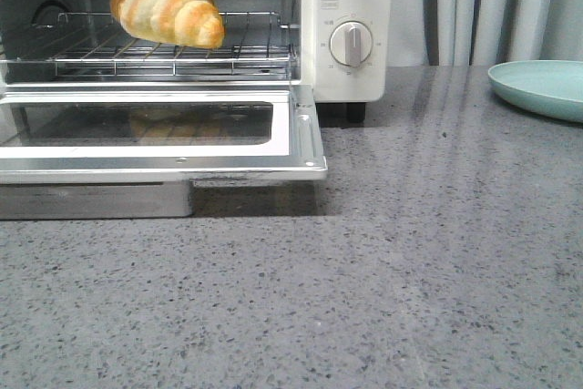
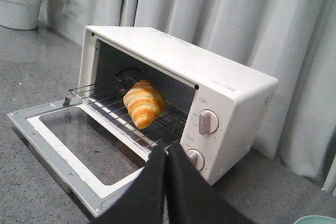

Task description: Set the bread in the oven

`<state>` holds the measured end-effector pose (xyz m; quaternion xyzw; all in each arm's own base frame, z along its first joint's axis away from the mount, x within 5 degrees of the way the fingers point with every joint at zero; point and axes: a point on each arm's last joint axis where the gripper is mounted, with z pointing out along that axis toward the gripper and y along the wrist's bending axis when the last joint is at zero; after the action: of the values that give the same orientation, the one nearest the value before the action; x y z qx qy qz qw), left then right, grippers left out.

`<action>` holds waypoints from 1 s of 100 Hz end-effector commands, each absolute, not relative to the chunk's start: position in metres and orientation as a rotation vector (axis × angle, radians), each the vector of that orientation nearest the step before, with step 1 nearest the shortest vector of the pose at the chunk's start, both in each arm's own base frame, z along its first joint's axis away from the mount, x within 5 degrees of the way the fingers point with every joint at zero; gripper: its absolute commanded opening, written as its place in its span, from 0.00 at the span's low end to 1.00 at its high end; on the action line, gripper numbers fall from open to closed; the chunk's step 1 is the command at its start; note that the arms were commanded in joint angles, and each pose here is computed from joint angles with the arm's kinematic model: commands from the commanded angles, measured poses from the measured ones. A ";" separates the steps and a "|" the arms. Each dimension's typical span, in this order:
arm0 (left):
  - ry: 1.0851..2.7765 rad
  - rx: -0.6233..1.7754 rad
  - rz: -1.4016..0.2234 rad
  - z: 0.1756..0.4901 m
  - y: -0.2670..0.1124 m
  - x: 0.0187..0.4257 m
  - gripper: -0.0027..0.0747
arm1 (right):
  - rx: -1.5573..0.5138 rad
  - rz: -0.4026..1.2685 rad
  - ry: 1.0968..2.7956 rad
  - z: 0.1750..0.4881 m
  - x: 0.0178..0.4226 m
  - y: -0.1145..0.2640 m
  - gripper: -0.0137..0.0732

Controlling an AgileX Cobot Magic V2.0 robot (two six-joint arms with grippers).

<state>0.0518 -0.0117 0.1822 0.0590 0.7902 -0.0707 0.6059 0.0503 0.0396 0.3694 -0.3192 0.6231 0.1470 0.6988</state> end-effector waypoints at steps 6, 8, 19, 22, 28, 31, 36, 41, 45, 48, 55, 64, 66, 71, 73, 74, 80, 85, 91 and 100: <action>1.791 0.101 -0.198 0.179 -0.012 0.051 0.01 | -0.684 0.319 1.309 0.382 0.050 0.039 0.11; 1.791 0.101 -0.198 0.179 -0.012 0.051 0.01 | -0.684 0.319 1.309 0.382 0.050 0.039 0.11; 1.791 0.101 -0.198 0.179 -0.012 0.051 0.01 | -0.684 0.319 1.309 0.382 0.050 0.039 0.11; 1.791 0.101 -0.198 0.179 -0.012 0.051 0.01 | -0.684 0.319 1.309 0.382 0.050 0.039 0.11; 1.791 0.101 -0.198 0.179 -0.012 0.051 0.01 | -0.684 0.319 1.309 0.382 0.050 0.039 0.11; 1.791 0.101 -0.198 0.179 -0.012 0.051 0.01 | -0.684 0.319 1.309 0.382 0.050 0.039 0.11; 1.791 0.101 -0.198 0.179 -0.012 0.051 0.01 | -0.684 0.319 1.309 0.382 0.050 0.039 0.11; 1.791 0.101 -0.198 0.179 -0.012 0.051 0.01 | -0.684 0.319 1.309 0.382 0.050 0.039 0.11; 1.791 0.101 -0.198 0.179 -0.012 0.051 0.01 | -0.684 0.319 1.309 0.382 0.050 0.039 0.11; 1.791 0.101 -0.198 0.179 -0.012 0.051 0.01 | -0.684 0.319 1.309 0.382 0.050 0.039 0.11; 1.791 0.101 -0.198 0.179 -0.012 0.051 0.01 | -0.684 0.319 1.309 0.382 0.050 0.039 0.11; 1.791 0.101 -0.198 0.179 -0.012 0.051 0.01 | -0.684 0.319 1.309 0.382 0.050 0.039 0.11; 1.791 0.101 -0.198 0.179 -0.012 0.051 0.01 | -0.684 0.319 1.309 0.382 0.050 0.039 0.11; 1.791 0.101 -0.198 0.179 -0.012 0.051 0.01 | -0.685 0.319 1.311 0.381 0.050 0.039 0.11; 1.791 0.101 -0.198 0.179 -0.012 0.051 0.01 | -0.685 0.319 1.311 0.381 0.050 0.039 0.11; 1.791 0.101 -0.198 0.179 -0.012 0.051 0.01 | -0.685 0.319 1.311 0.381 0.050 0.039 0.11; 1.791 0.101 -0.198 0.179 -0.012 0.051 0.01 | -0.688 0.318 1.317 0.379 0.050 0.040 0.11; 1.791 0.101 -0.198 0.179 -0.012 0.051 0.01 | -0.692 0.317 1.324 0.377 0.051 0.040 0.11; 1.791 0.101 -0.198 0.179 -0.012 0.051 0.01 | -0.699 0.315 1.337 0.371 0.052 0.041 0.11; 1.791 0.101 -0.198 0.179 -0.012 0.051 0.01 | -0.728 0.279 1.377 0.353 0.056 0.043 0.11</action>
<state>0.0517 -0.0121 0.1820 0.0549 0.7910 -0.0762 0.6046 0.0545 0.0429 0.3517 -0.3281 0.6396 0.1409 0.6807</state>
